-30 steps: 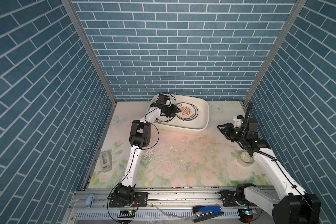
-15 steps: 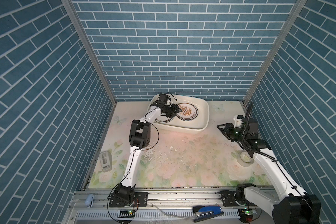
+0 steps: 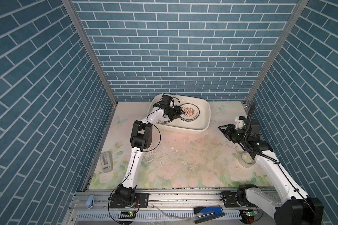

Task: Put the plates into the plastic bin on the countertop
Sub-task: 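Lay the sunburst plate flat onto the cloud-emblem stack with the left gripper, then open the left gripper and raise it away from the bin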

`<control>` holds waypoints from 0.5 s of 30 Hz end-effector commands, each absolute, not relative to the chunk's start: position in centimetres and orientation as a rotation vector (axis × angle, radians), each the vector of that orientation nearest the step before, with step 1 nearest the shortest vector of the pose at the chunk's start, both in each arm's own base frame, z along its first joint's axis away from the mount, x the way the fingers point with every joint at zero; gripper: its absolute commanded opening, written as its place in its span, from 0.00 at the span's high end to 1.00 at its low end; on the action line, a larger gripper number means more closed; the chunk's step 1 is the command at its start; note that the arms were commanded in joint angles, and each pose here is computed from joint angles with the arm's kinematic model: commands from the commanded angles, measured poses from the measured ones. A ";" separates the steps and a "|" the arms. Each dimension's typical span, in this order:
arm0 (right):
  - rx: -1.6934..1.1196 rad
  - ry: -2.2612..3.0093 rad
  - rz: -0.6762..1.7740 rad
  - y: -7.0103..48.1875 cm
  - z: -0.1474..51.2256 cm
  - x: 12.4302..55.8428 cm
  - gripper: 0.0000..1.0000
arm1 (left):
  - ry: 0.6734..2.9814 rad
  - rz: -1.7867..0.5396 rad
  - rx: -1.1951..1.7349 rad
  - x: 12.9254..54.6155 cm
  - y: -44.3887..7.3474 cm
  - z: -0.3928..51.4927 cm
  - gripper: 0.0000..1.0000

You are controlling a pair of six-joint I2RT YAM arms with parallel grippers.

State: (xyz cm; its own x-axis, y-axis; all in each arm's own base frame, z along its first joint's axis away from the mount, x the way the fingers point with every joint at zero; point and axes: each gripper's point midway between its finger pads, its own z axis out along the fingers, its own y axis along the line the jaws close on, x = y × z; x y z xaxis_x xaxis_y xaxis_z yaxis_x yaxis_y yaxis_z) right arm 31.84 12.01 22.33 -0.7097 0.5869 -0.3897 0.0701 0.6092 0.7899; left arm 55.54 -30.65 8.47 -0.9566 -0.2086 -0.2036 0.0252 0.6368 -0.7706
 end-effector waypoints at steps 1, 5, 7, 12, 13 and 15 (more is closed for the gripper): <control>0.516 2.170 1.061 12.1 22.8 31.6 0.65 | 2.556 -1.215 -0.113 55.3 -30.8 10.6 0.35; 0.512 2.165 1.057 12.0 23.0 31.6 0.65 | 2.554 -1.221 -0.110 55.1 -30.7 11.1 0.34; 0.508 2.166 1.055 12.1 23.0 31.7 0.65 | 2.556 -1.212 -0.112 54.9 -30.6 11.5 0.33; 0.477 2.168 0.994 11.6 23.7 32.4 0.65 | 2.541 -1.160 -0.089 54.3 -29.8 14.3 0.29; 0.469 2.171 0.984 11.5 23.7 32.7 0.64 | 2.536 -1.156 -0.084 54.2 -29.8 14.9 0.29; 0.451 2.177 0.952 11.3 24.0 33.3 0.62 | 2.513 -1.153 -0.074 53.8 -29.6 16.8 0.27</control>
State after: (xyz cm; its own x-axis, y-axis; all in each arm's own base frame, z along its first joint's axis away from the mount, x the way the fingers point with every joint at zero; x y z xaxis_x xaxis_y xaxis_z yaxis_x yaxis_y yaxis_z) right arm 32.20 11.77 22.43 -0.7100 0.5784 -0.4016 0.0732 0.6279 0.7749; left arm 54.58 -29.78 12.38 -0.9469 -0.2110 -0.2427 0.0455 0.6592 -0.7506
